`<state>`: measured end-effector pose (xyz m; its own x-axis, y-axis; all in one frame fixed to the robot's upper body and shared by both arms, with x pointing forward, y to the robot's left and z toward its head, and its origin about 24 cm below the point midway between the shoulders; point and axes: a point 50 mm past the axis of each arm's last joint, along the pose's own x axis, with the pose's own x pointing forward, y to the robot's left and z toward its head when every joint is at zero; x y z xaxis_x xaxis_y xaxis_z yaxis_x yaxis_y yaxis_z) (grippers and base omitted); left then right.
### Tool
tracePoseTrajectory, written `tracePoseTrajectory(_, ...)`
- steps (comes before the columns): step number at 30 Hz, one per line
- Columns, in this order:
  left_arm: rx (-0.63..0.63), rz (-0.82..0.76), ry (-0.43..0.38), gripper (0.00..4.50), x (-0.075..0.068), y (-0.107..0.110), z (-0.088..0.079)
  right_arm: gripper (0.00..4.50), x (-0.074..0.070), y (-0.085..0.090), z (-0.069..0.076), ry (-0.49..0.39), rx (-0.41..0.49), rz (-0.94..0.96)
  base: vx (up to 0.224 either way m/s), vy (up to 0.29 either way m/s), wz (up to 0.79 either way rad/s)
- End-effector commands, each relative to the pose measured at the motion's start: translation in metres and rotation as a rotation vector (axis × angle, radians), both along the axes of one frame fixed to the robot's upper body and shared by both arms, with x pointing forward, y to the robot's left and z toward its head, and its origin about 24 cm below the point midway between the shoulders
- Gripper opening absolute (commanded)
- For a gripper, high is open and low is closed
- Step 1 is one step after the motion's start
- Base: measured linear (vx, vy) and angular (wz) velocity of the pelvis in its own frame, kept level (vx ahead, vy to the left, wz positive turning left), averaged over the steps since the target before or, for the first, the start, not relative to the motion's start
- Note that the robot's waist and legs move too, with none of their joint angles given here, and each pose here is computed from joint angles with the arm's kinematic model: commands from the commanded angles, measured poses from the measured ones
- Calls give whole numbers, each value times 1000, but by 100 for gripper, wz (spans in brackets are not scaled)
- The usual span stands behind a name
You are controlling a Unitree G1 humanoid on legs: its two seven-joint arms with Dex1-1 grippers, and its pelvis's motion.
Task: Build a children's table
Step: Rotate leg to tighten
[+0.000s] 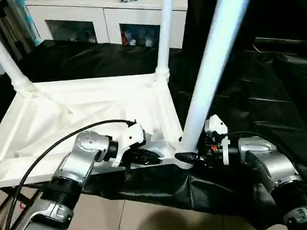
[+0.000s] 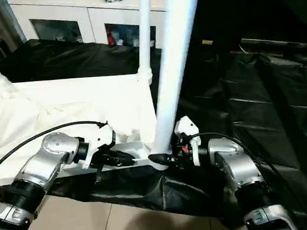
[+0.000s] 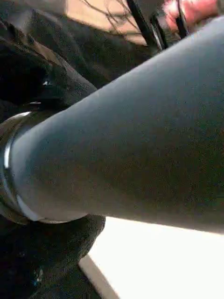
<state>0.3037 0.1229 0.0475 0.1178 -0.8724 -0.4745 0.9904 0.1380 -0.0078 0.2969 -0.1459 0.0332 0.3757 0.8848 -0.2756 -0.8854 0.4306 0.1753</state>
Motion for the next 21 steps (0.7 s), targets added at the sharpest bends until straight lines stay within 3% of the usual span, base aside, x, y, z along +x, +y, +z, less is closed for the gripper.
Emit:
tracePoseTrajectory(1,-47,53,-33,0,9,-14,7,280,10,2,-10,5,-63,-138,0,0,0)
tracePoseTrajectory(7,-47,231,-98,0,29,-29,11,277,32,6,-20,34,-101,-447,0,0,0)
tracePoseTrajectory(10,-51,325,-125,0,39,-42,12,277,39,21,-26,52,-116,-575,0,0,0)
tracePoseTrajectory(14,-55,330,-126,0,40,-51,11,277,43,38,-27,59,-103,-606,0,0,0)
tracePoseTrajectory(15,-56,316,-129,0,39,-53,11,333,43,43,-27,57,-88,-591,0,0,0)
tracePoseTrajectory(21,-71,235,-121,0,34,-50,10,389,42,50,-21,32,-54,-491,0,0,0)
